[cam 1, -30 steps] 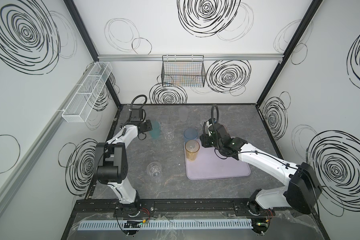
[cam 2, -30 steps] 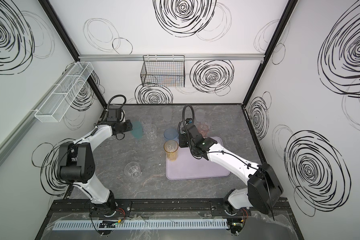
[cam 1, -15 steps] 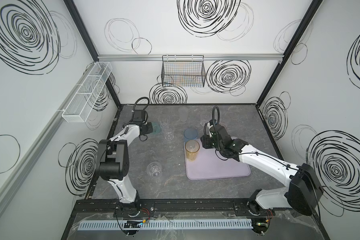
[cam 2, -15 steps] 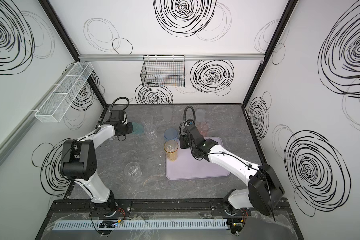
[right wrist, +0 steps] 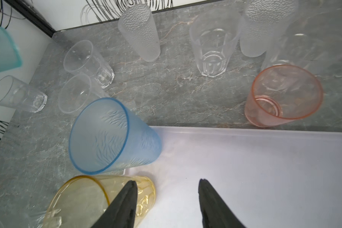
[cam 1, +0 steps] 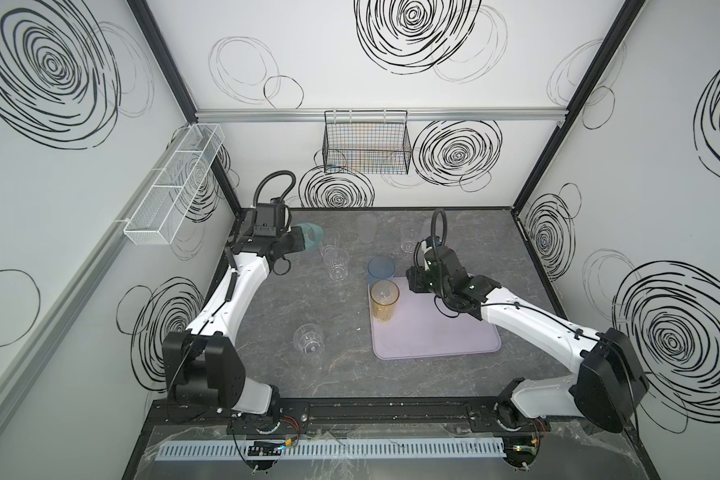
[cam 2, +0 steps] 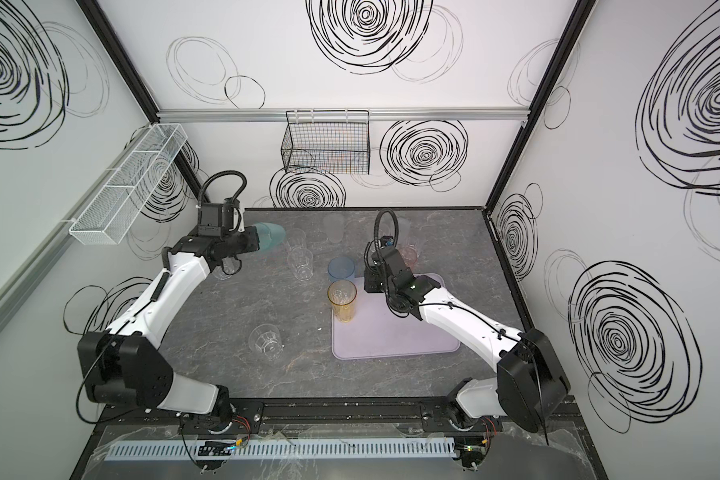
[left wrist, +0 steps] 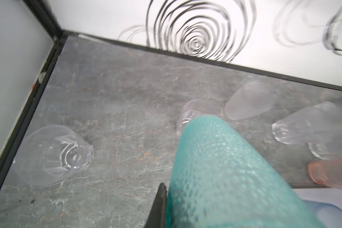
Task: Place the glasses into the tray
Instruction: 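Lift the teal glass and carry it over the tray with the left gripper, then lower the teal glass onto the tray beside the amber glass, then open the left gripper and draw it back while the right gripper moves farther out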
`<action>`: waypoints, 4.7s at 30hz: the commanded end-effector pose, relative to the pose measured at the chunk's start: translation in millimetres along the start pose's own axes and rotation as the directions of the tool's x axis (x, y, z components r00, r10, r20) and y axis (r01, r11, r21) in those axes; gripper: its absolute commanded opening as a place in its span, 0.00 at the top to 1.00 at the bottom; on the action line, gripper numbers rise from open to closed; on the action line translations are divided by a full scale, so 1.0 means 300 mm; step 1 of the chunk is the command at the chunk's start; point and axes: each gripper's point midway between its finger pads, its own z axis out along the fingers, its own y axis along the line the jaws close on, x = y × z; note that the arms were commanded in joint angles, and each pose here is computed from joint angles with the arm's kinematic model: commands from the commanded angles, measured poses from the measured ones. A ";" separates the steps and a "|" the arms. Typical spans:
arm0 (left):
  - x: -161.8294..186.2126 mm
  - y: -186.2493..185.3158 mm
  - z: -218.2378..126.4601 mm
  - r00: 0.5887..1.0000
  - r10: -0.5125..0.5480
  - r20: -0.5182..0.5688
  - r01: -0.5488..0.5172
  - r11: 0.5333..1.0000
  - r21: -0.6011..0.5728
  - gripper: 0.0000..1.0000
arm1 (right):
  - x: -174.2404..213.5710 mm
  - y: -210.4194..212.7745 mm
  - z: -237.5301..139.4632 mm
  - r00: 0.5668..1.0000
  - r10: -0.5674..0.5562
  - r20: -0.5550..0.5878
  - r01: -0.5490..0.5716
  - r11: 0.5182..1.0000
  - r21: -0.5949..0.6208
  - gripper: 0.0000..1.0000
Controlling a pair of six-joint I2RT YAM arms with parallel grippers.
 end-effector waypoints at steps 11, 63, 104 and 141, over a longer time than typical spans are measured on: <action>0.154 -0.750 -0.212 0.928 0.372 0.009 -0.345 0.851 0.396 1.00 | -0.106 -0.213 -0.077 0.989 0.125 0.081 -0.133 0.987 0.095 0.45; 0.920 -0.676 -0.066 0.363 0.811 -0.459 -0.663 0.571 0.485 0.83 | 0.153 -0.232 0.009 0.971 0.208 -0.115 -0.206 0.978 0.028 0.45; 0.854 -0.679 -0.104 0.440 0.792 -0.423 -0.625 0.608 0.489 0.73 | 0.260 -0.116 0.057 0.967 0.160 -0.201 -0.162 0.987 0.005 0.45; 0.307 -0.636 -0.061 0.850 0.513 -0.119 -0.449 0.825 0.343 0.61 | 0.119 -0.019 0.055 0.971 0.166 -0.174 -0.179 0.982 -0.059 0.45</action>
